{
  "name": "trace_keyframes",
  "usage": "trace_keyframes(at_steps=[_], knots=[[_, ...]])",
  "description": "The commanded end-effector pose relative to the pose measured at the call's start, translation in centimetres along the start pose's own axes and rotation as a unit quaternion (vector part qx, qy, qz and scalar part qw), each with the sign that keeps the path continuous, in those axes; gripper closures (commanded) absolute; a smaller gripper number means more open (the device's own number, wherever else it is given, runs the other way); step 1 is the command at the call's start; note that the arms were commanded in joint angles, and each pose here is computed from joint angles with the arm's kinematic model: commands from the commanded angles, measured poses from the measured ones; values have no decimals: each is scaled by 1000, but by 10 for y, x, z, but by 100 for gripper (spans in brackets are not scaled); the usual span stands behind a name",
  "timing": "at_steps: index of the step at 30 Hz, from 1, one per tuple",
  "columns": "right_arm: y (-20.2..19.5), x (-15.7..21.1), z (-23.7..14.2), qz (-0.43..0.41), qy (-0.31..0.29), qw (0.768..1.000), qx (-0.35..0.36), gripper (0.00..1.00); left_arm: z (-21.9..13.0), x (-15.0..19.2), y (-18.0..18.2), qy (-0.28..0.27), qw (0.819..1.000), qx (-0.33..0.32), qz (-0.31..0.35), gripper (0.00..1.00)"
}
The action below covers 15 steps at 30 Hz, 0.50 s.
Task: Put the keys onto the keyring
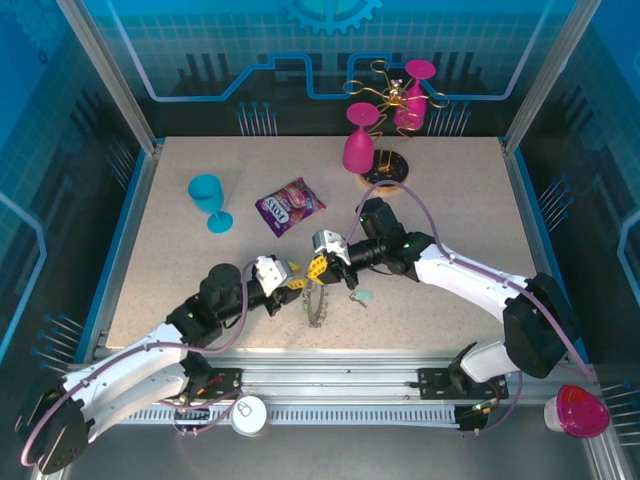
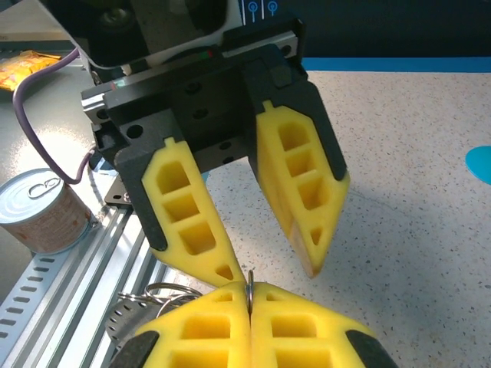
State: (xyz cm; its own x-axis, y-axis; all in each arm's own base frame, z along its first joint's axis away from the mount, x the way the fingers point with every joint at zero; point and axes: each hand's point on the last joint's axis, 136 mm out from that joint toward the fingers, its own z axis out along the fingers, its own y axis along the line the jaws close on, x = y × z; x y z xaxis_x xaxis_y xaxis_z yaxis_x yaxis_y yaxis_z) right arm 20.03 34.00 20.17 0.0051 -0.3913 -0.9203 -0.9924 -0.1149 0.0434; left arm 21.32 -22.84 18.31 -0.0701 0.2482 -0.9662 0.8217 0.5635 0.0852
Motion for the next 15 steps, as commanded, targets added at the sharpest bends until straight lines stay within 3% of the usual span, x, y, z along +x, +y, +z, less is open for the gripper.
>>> trace_keyframes(at_steps=[1,15], knots=[[12,1,3,-13,-5,1000,-25,100,3,4,-3,-10,1000,11,14,69],[11,21,13,-22,34,999,-21,100,11,13,-12,-21,999,38,31,73]])
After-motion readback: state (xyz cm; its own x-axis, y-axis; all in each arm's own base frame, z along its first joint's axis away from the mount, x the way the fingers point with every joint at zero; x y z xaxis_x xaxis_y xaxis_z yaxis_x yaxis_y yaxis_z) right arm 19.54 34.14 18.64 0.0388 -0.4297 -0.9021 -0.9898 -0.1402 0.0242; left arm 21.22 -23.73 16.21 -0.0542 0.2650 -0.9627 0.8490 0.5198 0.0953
